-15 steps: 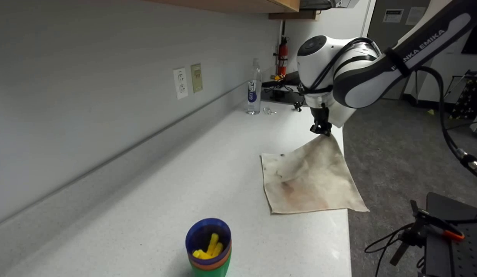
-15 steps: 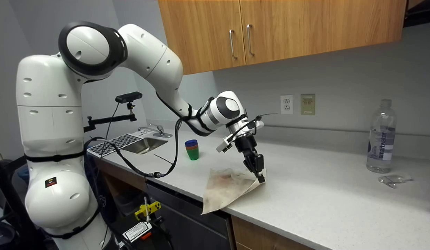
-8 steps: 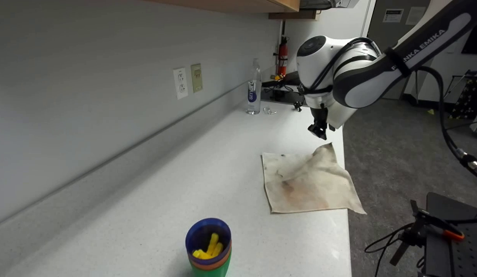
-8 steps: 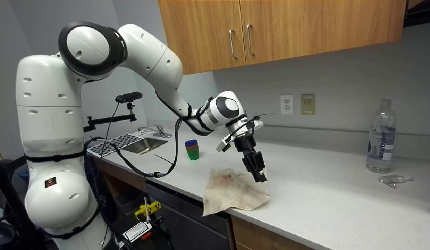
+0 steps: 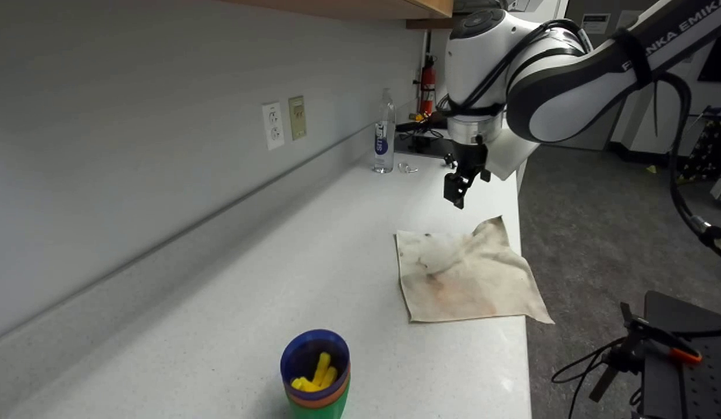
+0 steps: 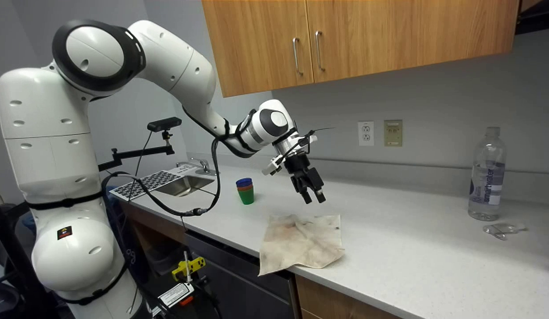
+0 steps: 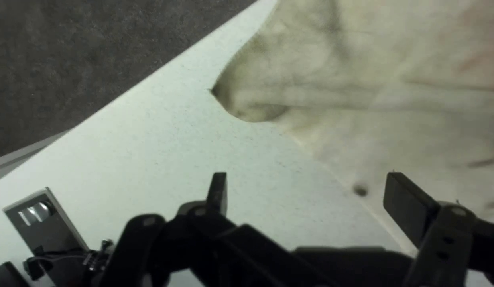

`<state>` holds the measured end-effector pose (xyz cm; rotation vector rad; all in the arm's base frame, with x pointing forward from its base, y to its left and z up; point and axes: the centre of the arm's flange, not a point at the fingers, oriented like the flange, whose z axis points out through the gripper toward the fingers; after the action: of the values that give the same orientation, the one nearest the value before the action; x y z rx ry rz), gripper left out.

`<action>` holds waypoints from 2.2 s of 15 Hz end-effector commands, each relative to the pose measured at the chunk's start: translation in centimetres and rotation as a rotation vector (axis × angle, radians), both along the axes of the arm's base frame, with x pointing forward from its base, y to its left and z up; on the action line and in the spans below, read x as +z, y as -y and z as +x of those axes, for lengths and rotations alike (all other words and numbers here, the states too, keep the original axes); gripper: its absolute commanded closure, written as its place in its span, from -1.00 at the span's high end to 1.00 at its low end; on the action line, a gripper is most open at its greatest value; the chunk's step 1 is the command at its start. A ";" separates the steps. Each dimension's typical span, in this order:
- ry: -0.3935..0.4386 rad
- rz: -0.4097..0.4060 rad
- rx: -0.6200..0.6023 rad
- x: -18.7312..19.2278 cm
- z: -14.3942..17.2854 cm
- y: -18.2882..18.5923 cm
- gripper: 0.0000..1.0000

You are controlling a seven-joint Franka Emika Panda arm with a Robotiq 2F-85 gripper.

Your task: Unfold the towel on the table.

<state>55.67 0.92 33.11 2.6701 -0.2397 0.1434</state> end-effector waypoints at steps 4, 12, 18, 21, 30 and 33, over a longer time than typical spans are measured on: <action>0.012 0.276 0.232 0.9 -1.4 -5.3 1.00; -0.054 0.492 0.367 -2.2 -3.0 -8.2 -0.30; -0.095 0.510 0.377 -4.6 -2.5 -8.1 -1.00; -0.118 0.522 0.368 -6.6 -2.0 -8.5 -1.00; -0.169 0.533 0.362 -10.3 -0.2 -10.1 -1.00; -0.190 0.542 0.361 -10.8 -0.1 -10.9 -1.00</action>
<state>54.71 10.98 22.71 3.1898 0.3039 -0.0500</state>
